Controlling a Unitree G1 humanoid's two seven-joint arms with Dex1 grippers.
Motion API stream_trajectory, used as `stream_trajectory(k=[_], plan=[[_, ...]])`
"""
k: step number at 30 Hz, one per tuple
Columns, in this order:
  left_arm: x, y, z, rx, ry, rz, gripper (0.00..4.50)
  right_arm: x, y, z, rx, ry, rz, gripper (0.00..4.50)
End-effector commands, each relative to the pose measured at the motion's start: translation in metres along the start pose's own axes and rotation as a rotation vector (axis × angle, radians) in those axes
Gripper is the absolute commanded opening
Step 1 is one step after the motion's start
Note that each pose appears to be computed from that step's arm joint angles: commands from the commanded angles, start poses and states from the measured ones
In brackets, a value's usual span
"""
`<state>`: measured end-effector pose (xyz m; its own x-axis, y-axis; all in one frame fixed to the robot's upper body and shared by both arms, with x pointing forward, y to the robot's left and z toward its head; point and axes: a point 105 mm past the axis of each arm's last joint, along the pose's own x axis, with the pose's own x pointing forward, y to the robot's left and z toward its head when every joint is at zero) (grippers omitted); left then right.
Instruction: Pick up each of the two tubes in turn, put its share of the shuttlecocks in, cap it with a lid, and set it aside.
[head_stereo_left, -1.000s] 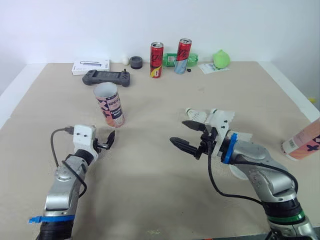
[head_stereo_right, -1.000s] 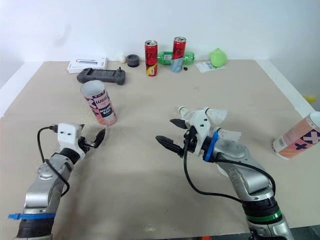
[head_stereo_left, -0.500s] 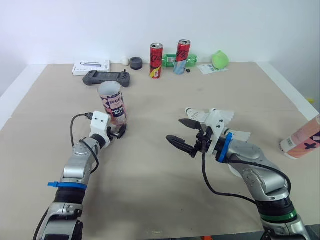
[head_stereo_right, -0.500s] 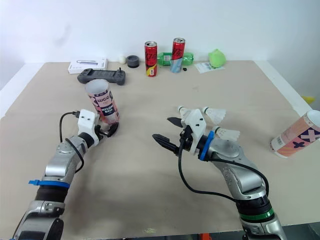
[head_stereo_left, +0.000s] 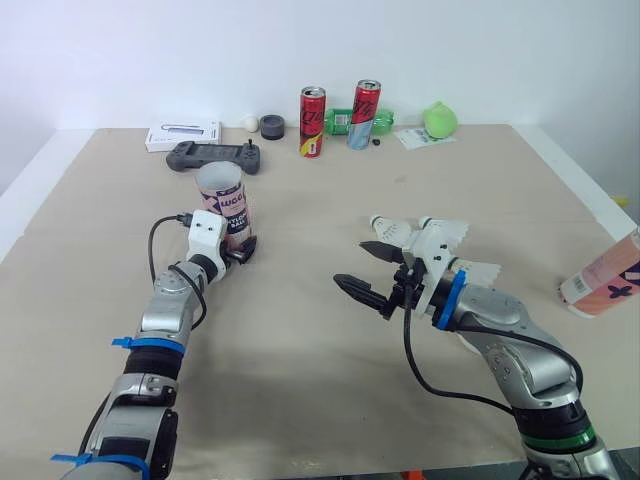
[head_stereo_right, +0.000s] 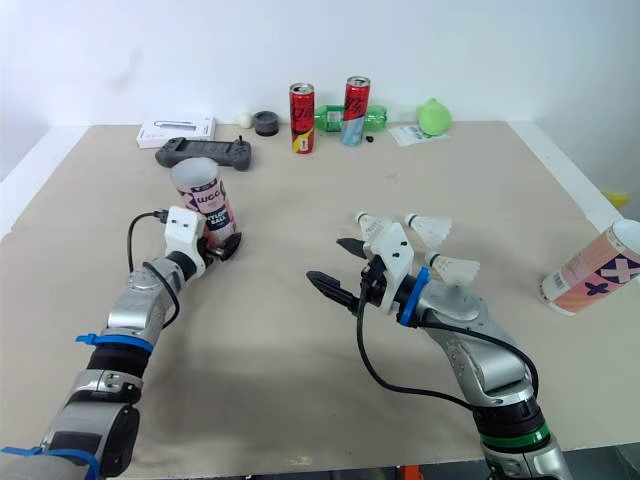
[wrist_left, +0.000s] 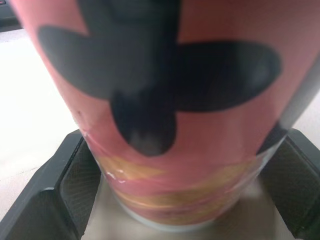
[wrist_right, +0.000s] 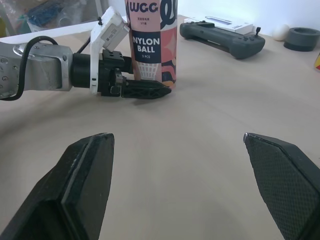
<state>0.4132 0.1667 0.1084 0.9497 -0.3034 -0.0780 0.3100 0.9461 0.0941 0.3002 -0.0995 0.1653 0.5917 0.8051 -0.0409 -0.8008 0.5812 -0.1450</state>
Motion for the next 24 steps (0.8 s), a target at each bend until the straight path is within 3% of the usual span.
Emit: stream_trajectory(k=[1,2,10,13,18,24], plan=[[0.001,-0.003,-0.008,0.001,0.02,-0.002,3.97,-0.003,0.001,0.016,-0.037,-0.054,-0.012,4.5],[0.001,-0.003,-0.008,0.002,0.02,0.002,3.7,-0.003,0.001,0.016,-0.036,-0.054,-0.012,4.5],[-0.004,0.001,-0.01,0.005,0.023,0.013,3.7,-0.003,-0.002,0.015,-0.032,-0.054,-0.059,4.5],[-0.009,0.009,0.0,0.032,-0.028,0.042,3.7,-0.01,-0.028,-0.002,-0.057,0.008,-0.264,4.5],[-0.026,0.023,0.021,0.204,-0.114,0.1,3.7,-0.026,-0.06,-0.027,-0.022,0.072,-0.564,4.5],[-0.038,0.032,0.037,0.435,-0.146,0.138,3.7,-0.009,-0.07,-0.034,0.064,0.031,-0.575,4.5]])
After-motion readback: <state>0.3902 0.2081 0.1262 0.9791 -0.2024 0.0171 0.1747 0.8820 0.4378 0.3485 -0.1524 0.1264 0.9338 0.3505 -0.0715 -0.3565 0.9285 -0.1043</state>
